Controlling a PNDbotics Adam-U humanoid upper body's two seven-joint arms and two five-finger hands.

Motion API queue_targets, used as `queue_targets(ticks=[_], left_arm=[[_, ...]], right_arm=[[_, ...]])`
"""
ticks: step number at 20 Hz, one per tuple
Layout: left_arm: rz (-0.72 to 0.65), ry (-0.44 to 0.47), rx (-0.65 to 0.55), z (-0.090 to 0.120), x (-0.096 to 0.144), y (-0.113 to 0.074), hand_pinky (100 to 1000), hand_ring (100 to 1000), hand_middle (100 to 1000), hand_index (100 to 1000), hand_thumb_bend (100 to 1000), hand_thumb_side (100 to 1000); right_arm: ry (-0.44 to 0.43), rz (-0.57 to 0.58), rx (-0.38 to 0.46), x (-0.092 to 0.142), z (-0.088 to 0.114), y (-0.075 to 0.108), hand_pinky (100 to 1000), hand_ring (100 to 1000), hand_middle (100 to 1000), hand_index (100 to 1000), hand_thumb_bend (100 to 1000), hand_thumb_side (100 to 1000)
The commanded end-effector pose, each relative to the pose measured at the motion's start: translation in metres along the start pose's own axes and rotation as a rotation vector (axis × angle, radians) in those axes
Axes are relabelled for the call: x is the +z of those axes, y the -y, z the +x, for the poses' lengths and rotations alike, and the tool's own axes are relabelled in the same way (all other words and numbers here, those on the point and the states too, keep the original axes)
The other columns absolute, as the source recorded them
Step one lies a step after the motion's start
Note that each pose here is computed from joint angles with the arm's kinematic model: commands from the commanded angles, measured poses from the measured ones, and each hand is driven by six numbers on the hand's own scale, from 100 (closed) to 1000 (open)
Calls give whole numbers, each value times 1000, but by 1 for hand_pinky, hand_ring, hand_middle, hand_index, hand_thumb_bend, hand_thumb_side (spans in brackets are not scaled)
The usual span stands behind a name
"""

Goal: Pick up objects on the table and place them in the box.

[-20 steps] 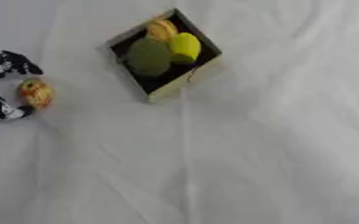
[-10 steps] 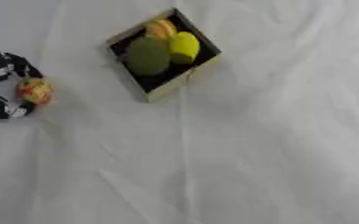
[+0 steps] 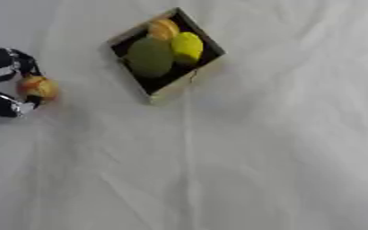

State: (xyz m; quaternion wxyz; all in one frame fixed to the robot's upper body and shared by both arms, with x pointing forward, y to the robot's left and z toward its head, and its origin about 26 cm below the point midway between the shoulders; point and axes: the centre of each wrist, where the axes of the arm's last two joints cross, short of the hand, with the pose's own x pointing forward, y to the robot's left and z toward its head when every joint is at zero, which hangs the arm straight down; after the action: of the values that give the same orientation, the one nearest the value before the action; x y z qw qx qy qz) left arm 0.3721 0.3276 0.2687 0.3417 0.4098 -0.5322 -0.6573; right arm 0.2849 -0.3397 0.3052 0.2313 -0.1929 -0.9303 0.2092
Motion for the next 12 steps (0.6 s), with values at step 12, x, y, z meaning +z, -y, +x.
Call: queue_targets(ticks=[12], left_arm=[[304, 183, 47, 50, -41, -102, 694, 649, 606, 639, 100, 246]], right_arm=[[39, 21, -1, -12, 10, 5, 986, 922, 666, 796, 100, 429]])
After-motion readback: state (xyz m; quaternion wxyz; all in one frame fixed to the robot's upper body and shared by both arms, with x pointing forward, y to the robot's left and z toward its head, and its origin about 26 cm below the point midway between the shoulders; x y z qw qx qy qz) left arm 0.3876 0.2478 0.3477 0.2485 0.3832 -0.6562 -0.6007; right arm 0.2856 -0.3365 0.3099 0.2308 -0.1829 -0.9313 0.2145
